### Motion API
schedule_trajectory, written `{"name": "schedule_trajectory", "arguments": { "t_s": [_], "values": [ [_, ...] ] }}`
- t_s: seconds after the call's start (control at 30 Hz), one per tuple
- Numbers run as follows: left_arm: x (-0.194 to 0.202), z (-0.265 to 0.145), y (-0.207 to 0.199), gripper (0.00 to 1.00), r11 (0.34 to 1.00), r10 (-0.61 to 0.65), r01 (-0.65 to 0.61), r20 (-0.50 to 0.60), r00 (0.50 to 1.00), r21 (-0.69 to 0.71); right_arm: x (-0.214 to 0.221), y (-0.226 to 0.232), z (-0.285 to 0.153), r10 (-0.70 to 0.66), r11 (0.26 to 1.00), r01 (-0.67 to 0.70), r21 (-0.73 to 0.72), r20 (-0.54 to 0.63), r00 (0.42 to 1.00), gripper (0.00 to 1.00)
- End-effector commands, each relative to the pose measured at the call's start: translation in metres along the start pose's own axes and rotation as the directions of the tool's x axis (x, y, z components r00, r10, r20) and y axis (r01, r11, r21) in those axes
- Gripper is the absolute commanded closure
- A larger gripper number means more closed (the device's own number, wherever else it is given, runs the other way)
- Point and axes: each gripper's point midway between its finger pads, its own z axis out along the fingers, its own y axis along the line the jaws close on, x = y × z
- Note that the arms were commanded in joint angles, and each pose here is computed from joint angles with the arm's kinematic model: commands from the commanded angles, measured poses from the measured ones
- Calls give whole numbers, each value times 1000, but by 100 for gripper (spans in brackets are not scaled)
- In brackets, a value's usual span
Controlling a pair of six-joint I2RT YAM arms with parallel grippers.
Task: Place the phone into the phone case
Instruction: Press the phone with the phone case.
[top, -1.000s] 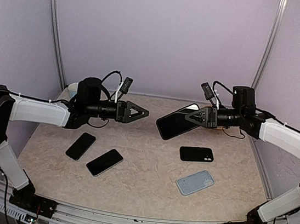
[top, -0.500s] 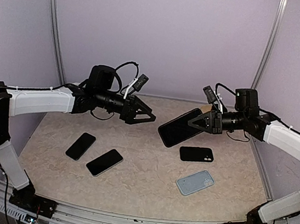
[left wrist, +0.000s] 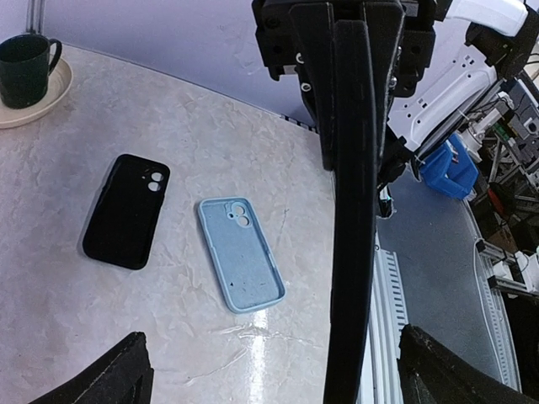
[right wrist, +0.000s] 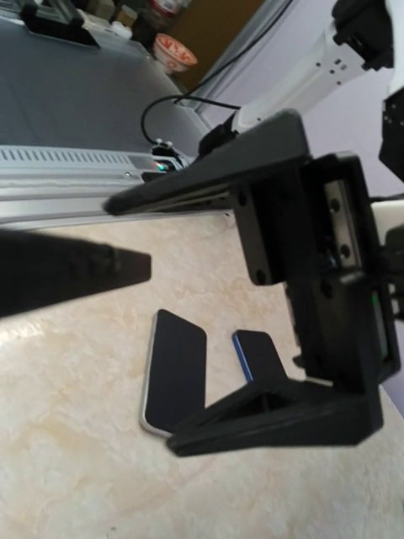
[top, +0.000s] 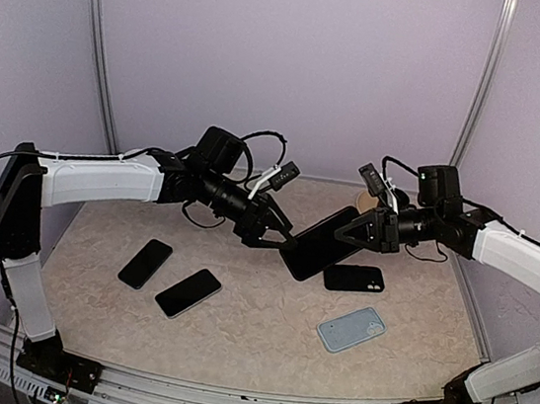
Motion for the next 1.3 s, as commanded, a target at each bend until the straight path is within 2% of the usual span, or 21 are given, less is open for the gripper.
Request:
{"name": "schedule_trajectory", "arguments": {
  "t_s": [0.0,0.07,0.2,0.57,0.77,0.8,0.83,0.87,0.97,1.03,1.17,1.27],
  "values": [
    [7,12,-8,3,999,12,-10,-51,999,45,-5,13,5,-53,997,53,-57,-3,999,100],
    [11,15,-9,7,999,9,-5,-67,998,54,-6,13,6,-58,997,57,-59,-3,998,100],
    [16,18,-10,25,998,-4,9,-82,997,65,-6,12,7,-56,996,55,-64,-5,998,100],
    [18,21,-15,98,993,-22,32,-85,996,114,-4,7,12,-55,996,53,-66,-24,998,100],
    [20,22,-16,100,989,-44,54,-73,996,135,-8,5,13,-62,996,61,-66,-12,998,100],
    [17,19,-18,100,990,-43,50,-57,997,134,-10,5,14,-62,996,62,-62,-7,998,95],
    [16,18,-17,100,989,-62,67,-42,997,129,-10,3,14,-61,997,61,-54,-5,998,85],
    [12,16,-16,100,989,-69,71,-17,997,127,-11,0,14,-54,998,54,-41,-3,999,65],
    [-4,5,-13,100,991,-81,71,86,993,111,-14,-17,12,-16,1000,16,22,19,1000,35],
    [-10,-1,-13,100,991,-96,82,138,986,102,-16,-25,8,14,999,-16,38,47,999,25],
    [-21,-14,-16,100,993,-105,89,234,967,80,-22,-34,1,34,997,-42,64,116,993,12],
    [-31,-24,-21,100,993,-109,91,305,946,74,-24,-40,-2,40,993,-56,102,151,988,8]
  ]
}}
